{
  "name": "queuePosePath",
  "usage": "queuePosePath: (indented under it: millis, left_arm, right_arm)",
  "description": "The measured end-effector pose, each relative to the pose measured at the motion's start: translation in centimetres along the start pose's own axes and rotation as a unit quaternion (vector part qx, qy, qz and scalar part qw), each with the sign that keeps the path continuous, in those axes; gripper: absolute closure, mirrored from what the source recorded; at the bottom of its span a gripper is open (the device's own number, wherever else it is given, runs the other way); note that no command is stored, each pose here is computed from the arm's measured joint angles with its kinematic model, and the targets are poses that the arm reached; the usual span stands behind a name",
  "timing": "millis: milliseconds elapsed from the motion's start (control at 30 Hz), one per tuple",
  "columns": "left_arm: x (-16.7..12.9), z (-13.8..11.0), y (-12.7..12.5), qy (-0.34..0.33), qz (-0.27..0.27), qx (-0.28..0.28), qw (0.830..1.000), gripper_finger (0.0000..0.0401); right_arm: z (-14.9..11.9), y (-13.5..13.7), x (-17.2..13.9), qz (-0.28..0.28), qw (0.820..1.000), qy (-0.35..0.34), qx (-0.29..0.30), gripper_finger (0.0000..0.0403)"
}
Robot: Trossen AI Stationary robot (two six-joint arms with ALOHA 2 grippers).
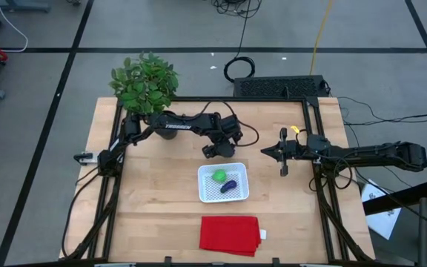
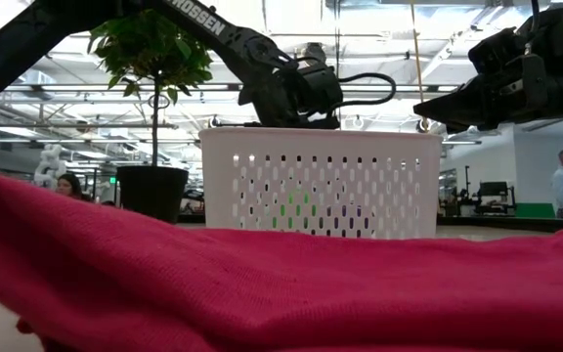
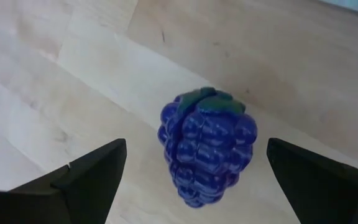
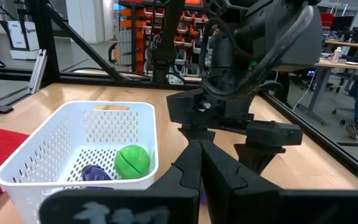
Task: Pick and placing Produce into tupperware
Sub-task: Put the violet grape into the white bin
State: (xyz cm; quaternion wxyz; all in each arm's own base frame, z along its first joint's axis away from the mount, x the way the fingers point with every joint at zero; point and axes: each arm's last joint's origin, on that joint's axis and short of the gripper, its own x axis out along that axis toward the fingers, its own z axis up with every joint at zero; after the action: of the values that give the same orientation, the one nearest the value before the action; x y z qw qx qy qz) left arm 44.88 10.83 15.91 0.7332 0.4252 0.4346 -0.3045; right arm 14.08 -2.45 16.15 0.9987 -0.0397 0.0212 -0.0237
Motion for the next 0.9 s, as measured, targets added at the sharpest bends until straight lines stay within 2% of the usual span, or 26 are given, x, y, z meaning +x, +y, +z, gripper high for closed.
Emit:
queuePosePath:
  millis: [167,267,667,800,900]
  left_arm:
    - [-0.02,-0.05,0.01,-0.006,-0.001,-0.001,1.000,0.0007]
    - [0.01,0.11,-0.08,-0.013,-0.006,0.001,1.000,0.0022]
    - [0.02,0.16,-0.19,-0.013,-0.011,0.003,1.000,0.0190]
    - [0.03,0.28,-0.20,-0.013,-0.011,0.004,1.000,0.0222]
    - [0.04,0.57,-0.24,0.000,-0.007,0.010,1.000,0.0228]
  right_arm:
    - [0.00,0.00,0.00,0.000,1.000,0.000,0.000,0.0403]
    - [0.00,0.00,0.00,0.000,1.000,0.000,0.000,0.0403]
    - [0.00,0.00,0.00,0.000,1.000,0.000,0.000,0.0403]
    - [0.00,0.00,0.00,0.000,1.000,0.000,0.000,0.0403]
    - [0.00,0.00,0.00,0.000,1.000,0.000,0.000,0.0403]
